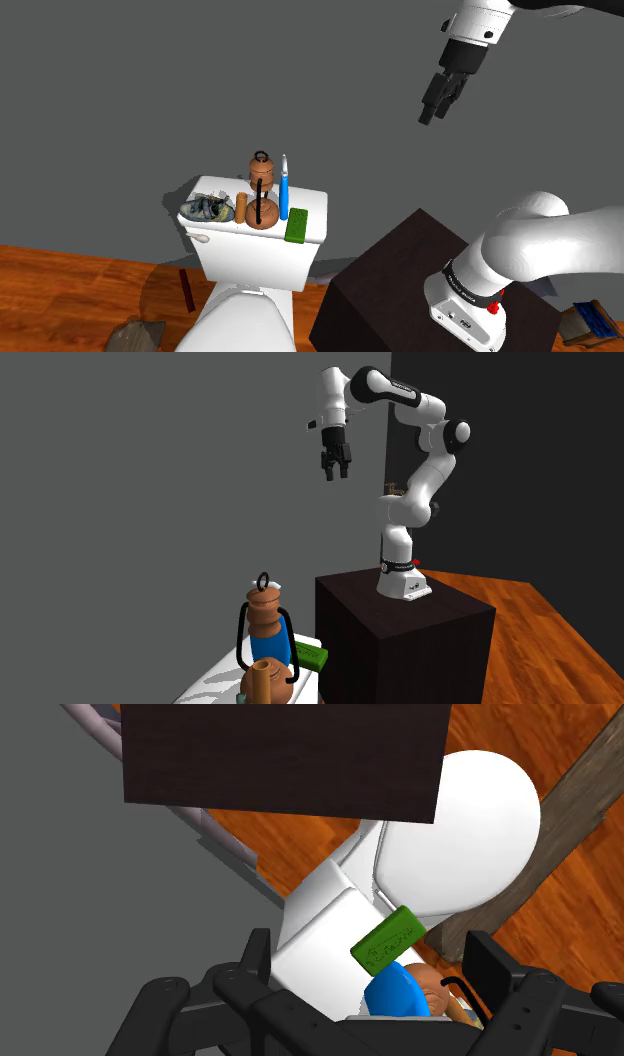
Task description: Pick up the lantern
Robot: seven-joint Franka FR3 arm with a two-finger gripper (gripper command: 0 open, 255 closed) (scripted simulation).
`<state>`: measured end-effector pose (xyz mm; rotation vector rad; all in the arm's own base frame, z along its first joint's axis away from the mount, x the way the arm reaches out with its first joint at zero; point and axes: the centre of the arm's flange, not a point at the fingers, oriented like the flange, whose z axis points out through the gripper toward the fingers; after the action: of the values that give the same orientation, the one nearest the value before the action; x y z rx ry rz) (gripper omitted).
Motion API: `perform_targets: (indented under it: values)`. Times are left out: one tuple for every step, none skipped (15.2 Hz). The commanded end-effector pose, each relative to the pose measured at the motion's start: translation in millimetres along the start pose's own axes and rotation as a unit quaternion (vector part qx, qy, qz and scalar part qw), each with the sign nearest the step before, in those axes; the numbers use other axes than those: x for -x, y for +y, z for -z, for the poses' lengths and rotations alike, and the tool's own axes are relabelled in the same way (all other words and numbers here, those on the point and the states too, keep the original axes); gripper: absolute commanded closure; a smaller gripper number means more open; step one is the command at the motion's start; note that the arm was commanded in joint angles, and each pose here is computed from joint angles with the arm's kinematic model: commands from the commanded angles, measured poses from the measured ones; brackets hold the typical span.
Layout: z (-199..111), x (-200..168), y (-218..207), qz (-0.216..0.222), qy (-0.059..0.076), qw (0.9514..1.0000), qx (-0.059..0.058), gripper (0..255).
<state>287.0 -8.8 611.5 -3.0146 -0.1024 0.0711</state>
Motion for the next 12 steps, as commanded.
perform_targets:
  values:
    - [0, 0, 0, 0.0, 0.0, 1.0, 0.0, 0]
    - [-7, -6, -10, -0.005, 0.003, 1.0, 0.004, 0]
    - [-14, -12, -20, -0.011, 0.006, 0.9999, 0.008, 0]
    - [-21, -18, -30, -0.016, 0.01, 0.9998, 0.012, 0]
    - [-28, -24, -40, -0.021, 0.013, 0.9996, 0.015, 0]
    - [-35, -30, -49, -0.027, 0.016, 0.9993, 0.019, 0]
    - [-42, -37, -59, -0.032, 0.019, 0.999, 0.023, 0]
    - [-49, -44, -68, -0.037, 0.023, 0.9987, 0.027, 0]
    - [-57, -51, -78, -0.043, 0.026, 0.9983, 0.031, 0]
    - [-64, -58, -87, -0.048, 0.029, 0.9978, 0.035, 0]
    - [-71, -65, -96, -0.053, 0.032, 0.9973, 0.039, 0]
    - [-78, -72, -105, -0.059, 0.036, 0.9967, 0.042, 0]
